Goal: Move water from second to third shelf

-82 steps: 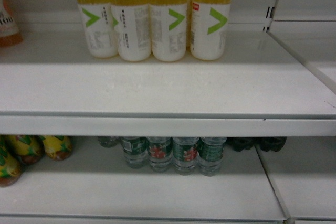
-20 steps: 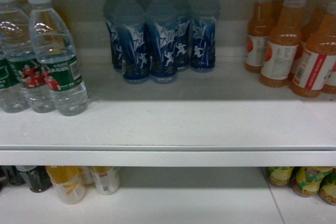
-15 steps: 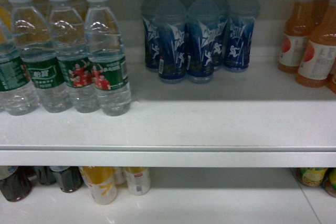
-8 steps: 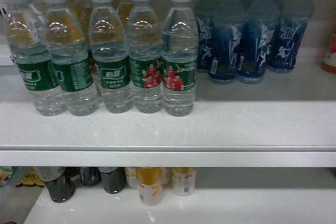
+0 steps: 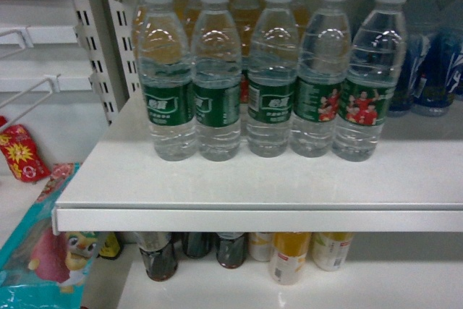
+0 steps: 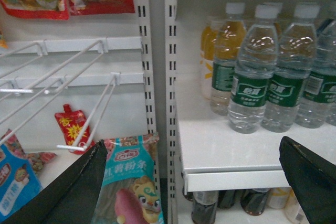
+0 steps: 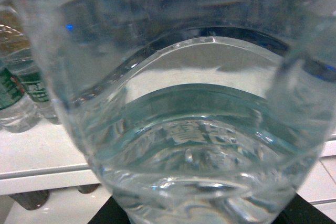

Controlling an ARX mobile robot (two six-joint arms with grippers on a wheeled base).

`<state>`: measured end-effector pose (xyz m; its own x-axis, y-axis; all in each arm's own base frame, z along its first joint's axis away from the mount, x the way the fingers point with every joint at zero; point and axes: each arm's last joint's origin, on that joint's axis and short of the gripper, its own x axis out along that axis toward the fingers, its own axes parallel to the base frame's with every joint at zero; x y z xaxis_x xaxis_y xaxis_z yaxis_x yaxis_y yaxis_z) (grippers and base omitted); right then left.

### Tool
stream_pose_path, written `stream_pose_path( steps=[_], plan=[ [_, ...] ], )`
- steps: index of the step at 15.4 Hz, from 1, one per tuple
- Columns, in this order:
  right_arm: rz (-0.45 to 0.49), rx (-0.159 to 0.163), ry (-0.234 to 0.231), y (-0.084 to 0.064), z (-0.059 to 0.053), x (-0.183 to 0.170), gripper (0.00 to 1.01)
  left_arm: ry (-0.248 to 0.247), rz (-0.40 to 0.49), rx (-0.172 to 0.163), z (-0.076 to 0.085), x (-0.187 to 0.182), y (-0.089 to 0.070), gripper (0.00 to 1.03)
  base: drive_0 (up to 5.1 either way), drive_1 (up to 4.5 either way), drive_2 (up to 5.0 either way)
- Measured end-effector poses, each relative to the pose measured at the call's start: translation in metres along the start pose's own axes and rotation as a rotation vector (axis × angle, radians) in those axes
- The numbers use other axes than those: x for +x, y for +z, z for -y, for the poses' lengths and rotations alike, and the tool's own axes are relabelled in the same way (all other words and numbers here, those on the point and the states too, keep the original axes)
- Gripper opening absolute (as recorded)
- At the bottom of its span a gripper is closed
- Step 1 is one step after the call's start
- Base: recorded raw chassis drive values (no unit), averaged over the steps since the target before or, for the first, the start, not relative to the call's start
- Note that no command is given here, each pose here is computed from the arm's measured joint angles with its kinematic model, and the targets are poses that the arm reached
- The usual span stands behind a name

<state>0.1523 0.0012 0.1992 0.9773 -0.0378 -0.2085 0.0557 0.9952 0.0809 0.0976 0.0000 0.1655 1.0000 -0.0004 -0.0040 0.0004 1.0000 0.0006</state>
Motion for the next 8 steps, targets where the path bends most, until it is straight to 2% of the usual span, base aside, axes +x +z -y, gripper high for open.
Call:
stream_pose_path(
  steps=[7,8],
  plan=[
    [-0.003,-0.002,0.004,-0.0004,-0.0001,0.0000,0.39,0.004,0.002,0.000,-0.0001,0.0000,0.0001,0.98,-5.0,2.47,2.5],
    [0.008,-0.002,0.019,0.0009,-0.0007,-0.0002,0.39,0.005,-0.002,0.000,-0.0001,0.0000,-0.0002,0.98,-5.0,2.47,2.5]
  ],
)
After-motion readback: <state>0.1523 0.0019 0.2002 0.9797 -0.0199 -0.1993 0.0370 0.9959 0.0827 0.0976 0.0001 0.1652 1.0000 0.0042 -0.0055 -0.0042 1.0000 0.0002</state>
